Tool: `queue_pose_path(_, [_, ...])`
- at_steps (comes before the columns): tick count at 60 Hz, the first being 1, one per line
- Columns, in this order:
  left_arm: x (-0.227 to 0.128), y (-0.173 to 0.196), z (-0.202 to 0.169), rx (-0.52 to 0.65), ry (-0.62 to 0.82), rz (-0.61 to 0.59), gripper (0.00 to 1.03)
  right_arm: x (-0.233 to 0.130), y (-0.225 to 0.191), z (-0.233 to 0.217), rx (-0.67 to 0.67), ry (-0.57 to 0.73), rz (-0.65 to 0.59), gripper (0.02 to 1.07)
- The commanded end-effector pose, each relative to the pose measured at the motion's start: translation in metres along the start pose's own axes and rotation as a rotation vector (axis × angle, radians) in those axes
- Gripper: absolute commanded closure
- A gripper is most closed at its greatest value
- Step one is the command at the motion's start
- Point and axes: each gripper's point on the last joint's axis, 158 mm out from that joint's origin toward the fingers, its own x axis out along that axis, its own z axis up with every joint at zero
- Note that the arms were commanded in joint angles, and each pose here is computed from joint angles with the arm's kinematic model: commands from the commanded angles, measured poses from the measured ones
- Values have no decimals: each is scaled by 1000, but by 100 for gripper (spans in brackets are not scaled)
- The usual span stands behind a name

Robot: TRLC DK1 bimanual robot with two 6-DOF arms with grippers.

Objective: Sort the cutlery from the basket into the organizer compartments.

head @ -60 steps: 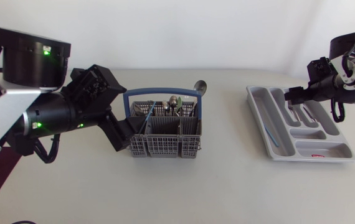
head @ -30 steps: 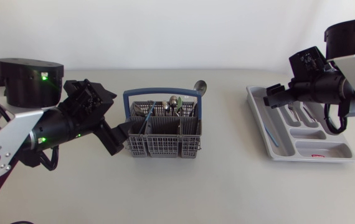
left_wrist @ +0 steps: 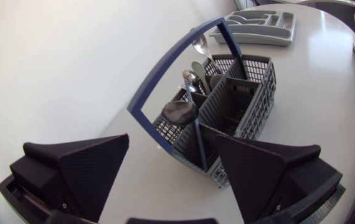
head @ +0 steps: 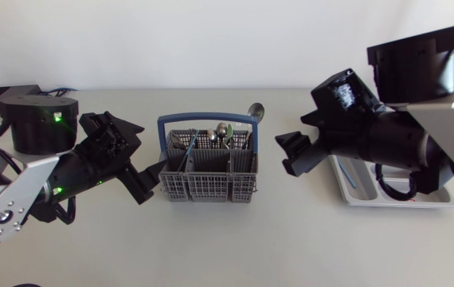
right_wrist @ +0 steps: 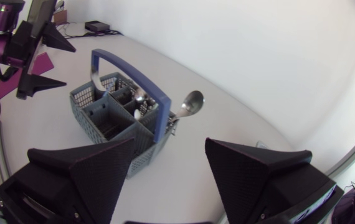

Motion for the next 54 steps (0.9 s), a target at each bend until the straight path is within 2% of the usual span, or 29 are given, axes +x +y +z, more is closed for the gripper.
queue_pose_path(1, [5,-7,-13,8,14,-19,7,7,21,7,14,-9,46,26])
queue_pose_path(19, [18,-14,-18,-44,-23,-102,7,42,85,35,1,-47,169,27])
queue_pose_path(28, [25,-12,-25,-76,-22,-133,7,67,104,40,-7,-38,193,34])
queue_pose_path(46, [28,-15,-25,-129,-44,-190,7,106,120,55,-9,-47,203,48])
queue_pose_path(54, [31,-20,-24,-150,-48,-219,7,116,128,57,-13,-44,211,48])
